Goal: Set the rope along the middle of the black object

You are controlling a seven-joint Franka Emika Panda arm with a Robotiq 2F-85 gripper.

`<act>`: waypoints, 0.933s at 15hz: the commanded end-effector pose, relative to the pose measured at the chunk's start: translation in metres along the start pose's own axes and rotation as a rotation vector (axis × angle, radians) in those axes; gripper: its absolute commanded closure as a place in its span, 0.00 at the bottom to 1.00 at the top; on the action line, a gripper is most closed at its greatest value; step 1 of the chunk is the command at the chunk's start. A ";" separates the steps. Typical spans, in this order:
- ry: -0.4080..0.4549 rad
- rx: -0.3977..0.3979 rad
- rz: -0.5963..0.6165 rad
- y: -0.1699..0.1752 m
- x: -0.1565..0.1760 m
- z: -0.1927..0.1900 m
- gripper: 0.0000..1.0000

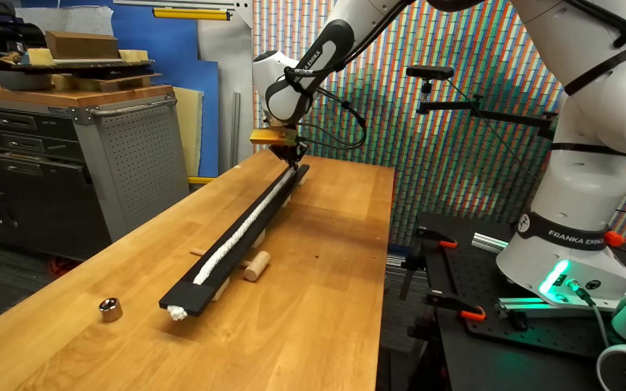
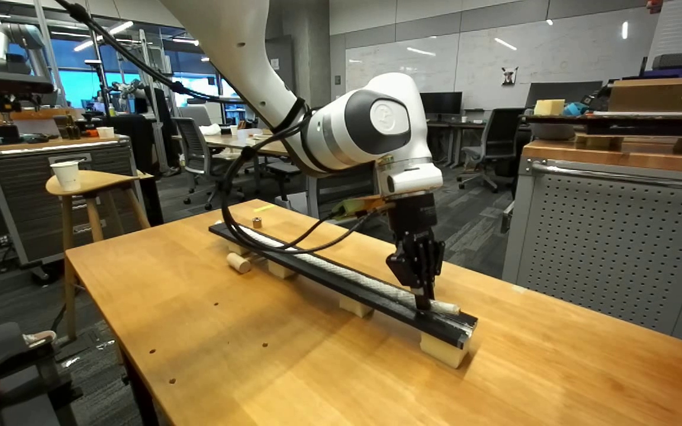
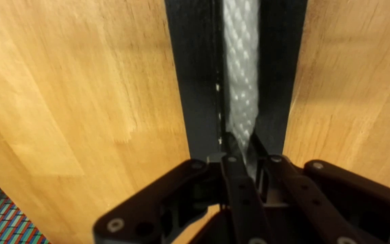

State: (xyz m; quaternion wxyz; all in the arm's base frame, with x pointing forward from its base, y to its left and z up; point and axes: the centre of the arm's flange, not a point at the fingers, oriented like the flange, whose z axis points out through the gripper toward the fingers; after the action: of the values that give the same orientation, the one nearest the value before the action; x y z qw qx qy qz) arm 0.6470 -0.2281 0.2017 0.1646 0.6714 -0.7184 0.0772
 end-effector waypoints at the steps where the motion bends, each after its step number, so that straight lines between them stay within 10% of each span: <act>1: 0.019 -0.024 -0.006 0.001 0.011 0.009 0.97; 4: 0.015 -0.020 0.002 0.002 0.012 0.008 0.97; 5: 0.018 -0.022 0.009 0.003 0.013 0.008 0.67; 14: 0.016 -0.023 0.042 0.016 0.029 0.010 0.03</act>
State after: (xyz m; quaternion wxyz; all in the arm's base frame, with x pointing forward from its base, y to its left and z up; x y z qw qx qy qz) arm 0.6339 -0.2561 0.1998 0.1762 0.6553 -0.7306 0.0754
